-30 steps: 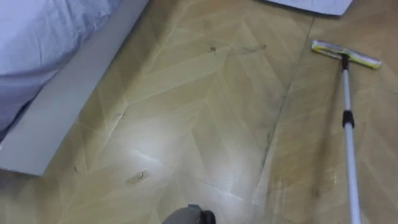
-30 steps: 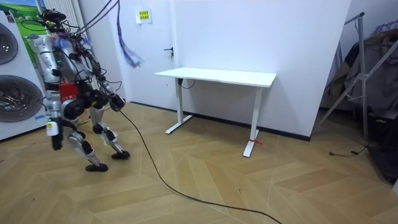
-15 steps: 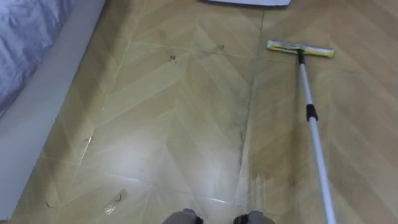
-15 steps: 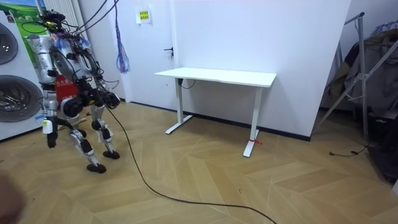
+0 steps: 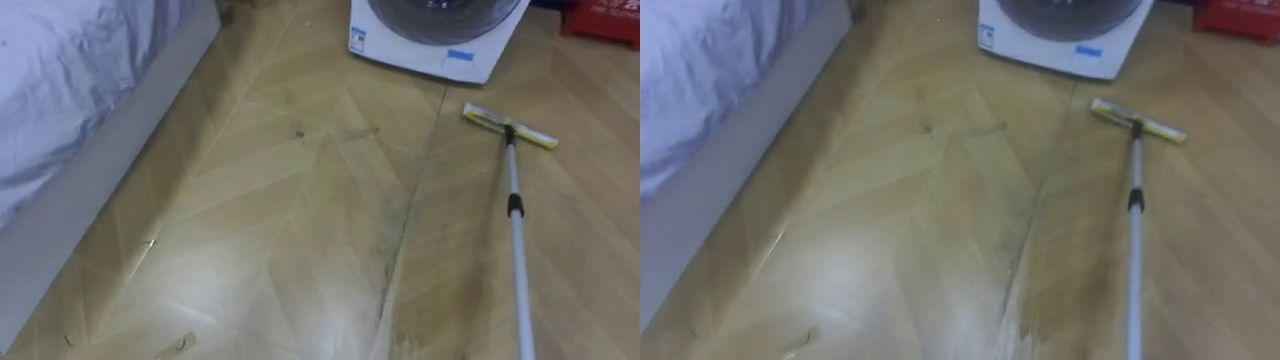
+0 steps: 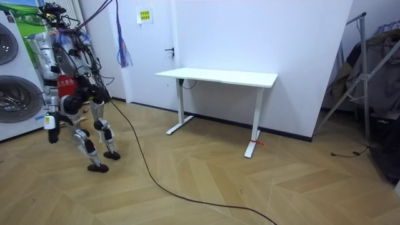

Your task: Mop floor

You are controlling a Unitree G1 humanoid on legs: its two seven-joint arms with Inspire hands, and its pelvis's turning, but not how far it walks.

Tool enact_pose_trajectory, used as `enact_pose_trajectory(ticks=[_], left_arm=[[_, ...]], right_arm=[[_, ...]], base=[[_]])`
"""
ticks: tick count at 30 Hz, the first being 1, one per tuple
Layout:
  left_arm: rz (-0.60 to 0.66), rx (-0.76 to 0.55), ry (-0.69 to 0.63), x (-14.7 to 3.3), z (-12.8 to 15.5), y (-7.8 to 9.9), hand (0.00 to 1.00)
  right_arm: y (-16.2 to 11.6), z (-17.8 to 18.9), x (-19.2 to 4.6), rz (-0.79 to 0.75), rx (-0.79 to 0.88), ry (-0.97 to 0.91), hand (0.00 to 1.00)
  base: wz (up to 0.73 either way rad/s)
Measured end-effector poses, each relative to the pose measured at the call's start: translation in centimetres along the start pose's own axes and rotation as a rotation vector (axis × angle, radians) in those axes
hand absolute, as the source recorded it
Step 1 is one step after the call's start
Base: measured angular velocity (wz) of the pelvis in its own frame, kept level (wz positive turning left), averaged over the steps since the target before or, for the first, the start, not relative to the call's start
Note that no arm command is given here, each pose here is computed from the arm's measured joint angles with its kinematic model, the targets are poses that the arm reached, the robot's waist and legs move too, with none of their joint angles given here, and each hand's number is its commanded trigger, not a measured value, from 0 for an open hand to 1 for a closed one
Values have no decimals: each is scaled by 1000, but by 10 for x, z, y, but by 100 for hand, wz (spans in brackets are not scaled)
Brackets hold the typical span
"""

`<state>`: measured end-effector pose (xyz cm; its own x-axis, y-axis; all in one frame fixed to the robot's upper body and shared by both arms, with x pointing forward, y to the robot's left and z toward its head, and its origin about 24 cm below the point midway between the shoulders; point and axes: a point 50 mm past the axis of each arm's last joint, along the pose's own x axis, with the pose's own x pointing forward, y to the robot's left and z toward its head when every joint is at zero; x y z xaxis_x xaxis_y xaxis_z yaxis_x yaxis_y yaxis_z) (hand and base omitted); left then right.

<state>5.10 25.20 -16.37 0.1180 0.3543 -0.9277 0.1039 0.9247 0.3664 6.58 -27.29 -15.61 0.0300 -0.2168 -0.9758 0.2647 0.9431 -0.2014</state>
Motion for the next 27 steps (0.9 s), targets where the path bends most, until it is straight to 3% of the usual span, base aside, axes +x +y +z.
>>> enact_pose_trajectory(ticks=[4,8,16,27], left_arm=[[7,-26,-17,0,1,-2,0],[7,-60,16,-1,-15,-4,0],[-7,-8,136,-4,-51,-10,0],[-76,-25,186,-6,-59,-20,0]], right_arm=[[12,-43,5,37,2,88,100],[18,-65,5,72,16,132,100],[25,-74,5,91,6,158,100],[23,-79,5,86,-33,179,100]], base=[[-12],[-9],[-1],[-1]])
